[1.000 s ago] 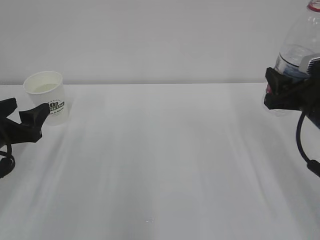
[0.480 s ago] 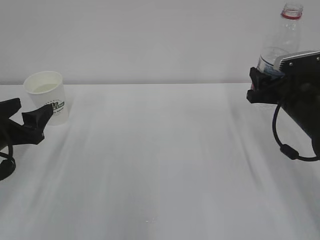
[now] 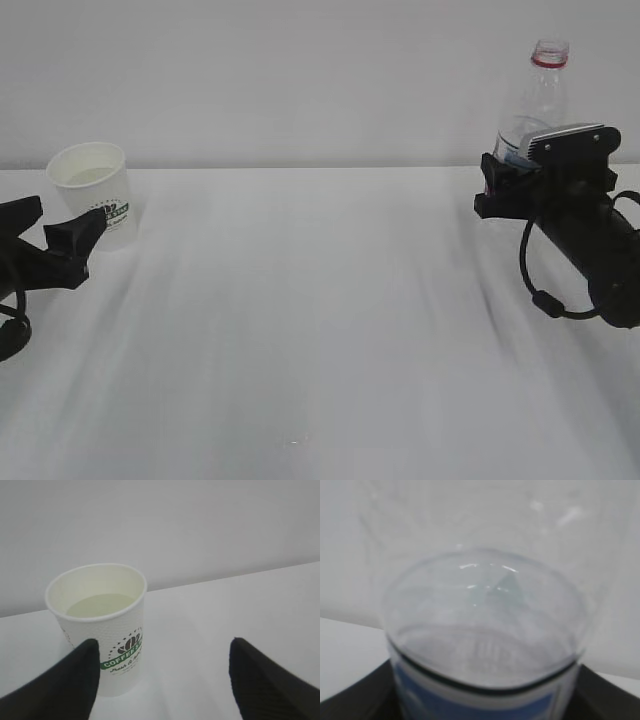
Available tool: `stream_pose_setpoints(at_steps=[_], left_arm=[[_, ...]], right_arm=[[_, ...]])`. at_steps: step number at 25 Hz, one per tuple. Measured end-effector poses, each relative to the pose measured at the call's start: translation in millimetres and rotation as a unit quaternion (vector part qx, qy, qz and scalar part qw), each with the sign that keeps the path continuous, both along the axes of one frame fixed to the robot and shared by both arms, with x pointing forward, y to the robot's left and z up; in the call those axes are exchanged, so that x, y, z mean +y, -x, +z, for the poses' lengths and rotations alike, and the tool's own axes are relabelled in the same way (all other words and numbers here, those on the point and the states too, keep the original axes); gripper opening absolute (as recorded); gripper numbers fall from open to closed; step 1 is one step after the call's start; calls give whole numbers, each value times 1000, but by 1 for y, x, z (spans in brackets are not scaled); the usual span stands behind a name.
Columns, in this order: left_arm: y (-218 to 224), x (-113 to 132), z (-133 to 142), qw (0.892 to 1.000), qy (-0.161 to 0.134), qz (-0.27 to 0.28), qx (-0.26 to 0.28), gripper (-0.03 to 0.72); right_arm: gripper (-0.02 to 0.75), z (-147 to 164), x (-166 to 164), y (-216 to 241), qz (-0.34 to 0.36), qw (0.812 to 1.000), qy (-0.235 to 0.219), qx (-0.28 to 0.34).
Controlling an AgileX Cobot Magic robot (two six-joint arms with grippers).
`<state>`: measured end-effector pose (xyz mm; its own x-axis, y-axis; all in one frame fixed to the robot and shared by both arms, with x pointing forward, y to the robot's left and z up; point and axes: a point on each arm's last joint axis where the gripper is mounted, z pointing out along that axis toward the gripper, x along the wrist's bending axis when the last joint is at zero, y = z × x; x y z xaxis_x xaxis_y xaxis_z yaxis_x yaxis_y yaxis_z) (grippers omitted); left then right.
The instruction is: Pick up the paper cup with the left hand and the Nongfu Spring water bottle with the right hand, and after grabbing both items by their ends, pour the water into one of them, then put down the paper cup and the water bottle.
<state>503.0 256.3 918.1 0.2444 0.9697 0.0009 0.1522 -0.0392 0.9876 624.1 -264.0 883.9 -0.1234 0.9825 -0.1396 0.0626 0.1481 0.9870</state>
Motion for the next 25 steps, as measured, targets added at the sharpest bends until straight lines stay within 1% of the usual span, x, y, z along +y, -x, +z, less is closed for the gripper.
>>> stream_pose_setpoints(at_steps=[7, 16, 18, 22, 25], left_arm=[[0, 0, 0, 1000, 0, 0, 0, 587], [0, 0, 0, 1000, 0, -1, 0, 587], [0, 0, 0, 1000, 0, -1, 0, 587], [0, -1, 0, 1000, -1, -4, 0, 587], [0, -1, 0, 1000, -2, -6, 0, 587]], right_arm=[[479, -15, 0, -6, 0, 1000, 1, 13], [482, -18, 0, -6, -4, 1000, 0, 16], [509, -18, -1, -6, -6, 1000, -6, 17], [626, -16, -4, -7, -27, 999, -28, 11], [657, -15, -6, -8, -37, 999, -35, 5]])
